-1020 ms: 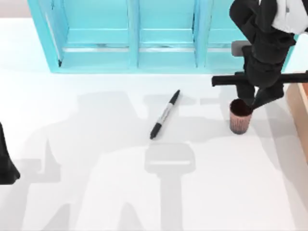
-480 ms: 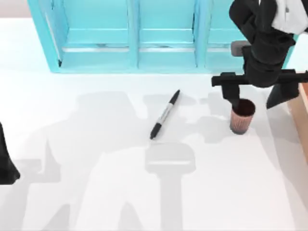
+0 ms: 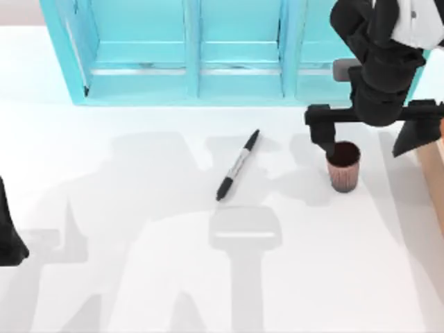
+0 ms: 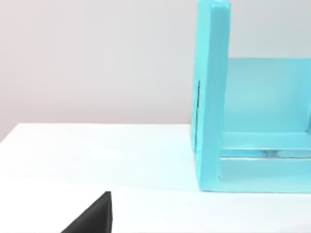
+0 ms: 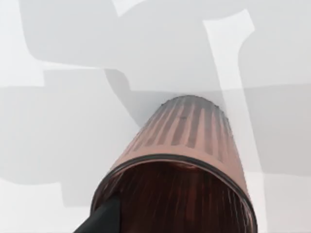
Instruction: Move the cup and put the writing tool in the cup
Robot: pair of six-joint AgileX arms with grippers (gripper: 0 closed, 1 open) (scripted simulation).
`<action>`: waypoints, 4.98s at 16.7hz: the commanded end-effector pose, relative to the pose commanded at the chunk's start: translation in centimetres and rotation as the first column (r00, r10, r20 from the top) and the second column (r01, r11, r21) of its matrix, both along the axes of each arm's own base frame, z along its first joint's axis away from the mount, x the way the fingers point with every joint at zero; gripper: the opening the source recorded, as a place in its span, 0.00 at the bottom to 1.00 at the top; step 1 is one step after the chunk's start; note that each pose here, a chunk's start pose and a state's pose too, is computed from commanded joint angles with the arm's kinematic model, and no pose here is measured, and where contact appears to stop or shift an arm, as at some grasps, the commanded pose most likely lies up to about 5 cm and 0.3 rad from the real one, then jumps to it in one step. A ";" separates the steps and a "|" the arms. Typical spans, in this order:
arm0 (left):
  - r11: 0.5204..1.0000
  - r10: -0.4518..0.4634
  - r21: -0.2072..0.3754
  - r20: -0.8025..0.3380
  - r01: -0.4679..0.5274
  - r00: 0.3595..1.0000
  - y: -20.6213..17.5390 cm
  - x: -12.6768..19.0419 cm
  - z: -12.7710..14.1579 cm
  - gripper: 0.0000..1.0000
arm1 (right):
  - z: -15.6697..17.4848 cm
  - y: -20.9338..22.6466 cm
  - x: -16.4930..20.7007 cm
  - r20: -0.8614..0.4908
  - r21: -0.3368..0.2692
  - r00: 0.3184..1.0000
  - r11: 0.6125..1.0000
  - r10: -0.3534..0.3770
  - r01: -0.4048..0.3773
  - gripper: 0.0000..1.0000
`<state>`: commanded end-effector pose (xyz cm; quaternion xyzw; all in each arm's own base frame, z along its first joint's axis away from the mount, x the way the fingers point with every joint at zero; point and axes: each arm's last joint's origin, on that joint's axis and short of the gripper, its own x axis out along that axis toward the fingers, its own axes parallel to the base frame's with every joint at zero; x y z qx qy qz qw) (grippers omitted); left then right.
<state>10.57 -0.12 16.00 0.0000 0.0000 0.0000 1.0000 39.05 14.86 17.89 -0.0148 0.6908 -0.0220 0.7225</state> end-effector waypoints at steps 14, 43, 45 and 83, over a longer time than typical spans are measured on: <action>1.000 0.000 0.000 0.000 0.000 1.000 0.0 0.0 0.0 1.00 | 12.1 0.5 1.2 0.001 0.003 1.000 1.000 -0.001 0.001 1.00; 1.000 0.000 0.000 0.000 0.000 1.000 0.0 0.0 0.0 1.00 | 0.4 12.1 1.3 -0.047 0.255 0.902 0.868 -0.429 0.426 1.00; 1.000 0.000 0.000 0.000 0.000 1.000 0.0 0.0 0.0 1.00 | -0.4 12.4 1.3 -0.051 0.252 0.903 0.870 -0.426 0.425 1.00; 1.000 0.000 0.000 0.000 0.000 1.000 0.0 0.0 0.0 1.00 | -4.6 13.8 -0.7 -0.028 0.211 0.914 0.892 -0.404 0.401 0.00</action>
